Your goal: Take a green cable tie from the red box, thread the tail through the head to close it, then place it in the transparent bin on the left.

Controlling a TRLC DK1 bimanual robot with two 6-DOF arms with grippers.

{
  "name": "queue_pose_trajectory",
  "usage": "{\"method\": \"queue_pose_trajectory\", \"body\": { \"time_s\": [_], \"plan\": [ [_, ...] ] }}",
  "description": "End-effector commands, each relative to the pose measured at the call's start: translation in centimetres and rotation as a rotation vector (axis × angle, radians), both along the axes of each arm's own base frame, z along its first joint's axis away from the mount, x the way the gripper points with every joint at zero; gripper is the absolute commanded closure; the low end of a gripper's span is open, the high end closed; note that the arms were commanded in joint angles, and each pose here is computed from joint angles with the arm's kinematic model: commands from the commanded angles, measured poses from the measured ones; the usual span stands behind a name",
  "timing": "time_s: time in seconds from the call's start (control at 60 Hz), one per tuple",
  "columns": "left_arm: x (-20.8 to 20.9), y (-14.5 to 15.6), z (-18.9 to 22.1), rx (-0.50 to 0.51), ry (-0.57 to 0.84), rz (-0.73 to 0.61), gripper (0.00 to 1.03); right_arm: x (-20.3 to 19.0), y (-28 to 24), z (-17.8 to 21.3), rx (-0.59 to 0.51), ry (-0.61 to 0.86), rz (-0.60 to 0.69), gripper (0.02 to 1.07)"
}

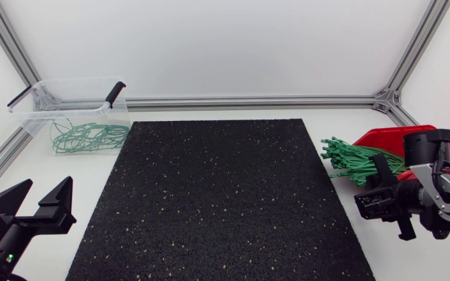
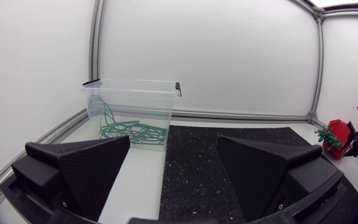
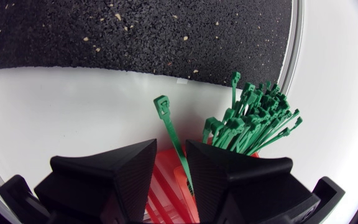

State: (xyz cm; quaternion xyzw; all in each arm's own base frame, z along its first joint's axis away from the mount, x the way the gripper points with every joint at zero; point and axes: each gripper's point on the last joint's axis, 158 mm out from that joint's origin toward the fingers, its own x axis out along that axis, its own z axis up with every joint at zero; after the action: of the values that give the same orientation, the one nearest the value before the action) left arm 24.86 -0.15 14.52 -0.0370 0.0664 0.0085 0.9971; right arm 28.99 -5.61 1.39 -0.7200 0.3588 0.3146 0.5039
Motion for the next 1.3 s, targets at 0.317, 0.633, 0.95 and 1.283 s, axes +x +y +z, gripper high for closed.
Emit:
{"method": "queue_pose_trajectory", "body": {
  "time_s": [0.317,0.633,0.95,1.283],
  "plan": [
    [-0.2,0.1,-3.1,-0.011,0.088,0.01,0.05,-0.3,0.1,-0.5,-0.042,0.013,0.054,0.95],
    [-0.2,0.0,-3.1,-0.011,0.09,0.007,0.05,-0.1,0.4,1.2,-0.046,-0.049,0.066,1.01],
    [-0.2,-0.3,-3.1,-0.011,0.088,-0.007,0.05,0.3,2.2,7.0,0.011,-0.179,0.066,1.01],
    [-0.2,-0.3,-3.1,-0.011,0.088,-0.007,0.05,1.6,4.7,14.3,0.247,-0.319,-0.111,1.01]
  ]
}}
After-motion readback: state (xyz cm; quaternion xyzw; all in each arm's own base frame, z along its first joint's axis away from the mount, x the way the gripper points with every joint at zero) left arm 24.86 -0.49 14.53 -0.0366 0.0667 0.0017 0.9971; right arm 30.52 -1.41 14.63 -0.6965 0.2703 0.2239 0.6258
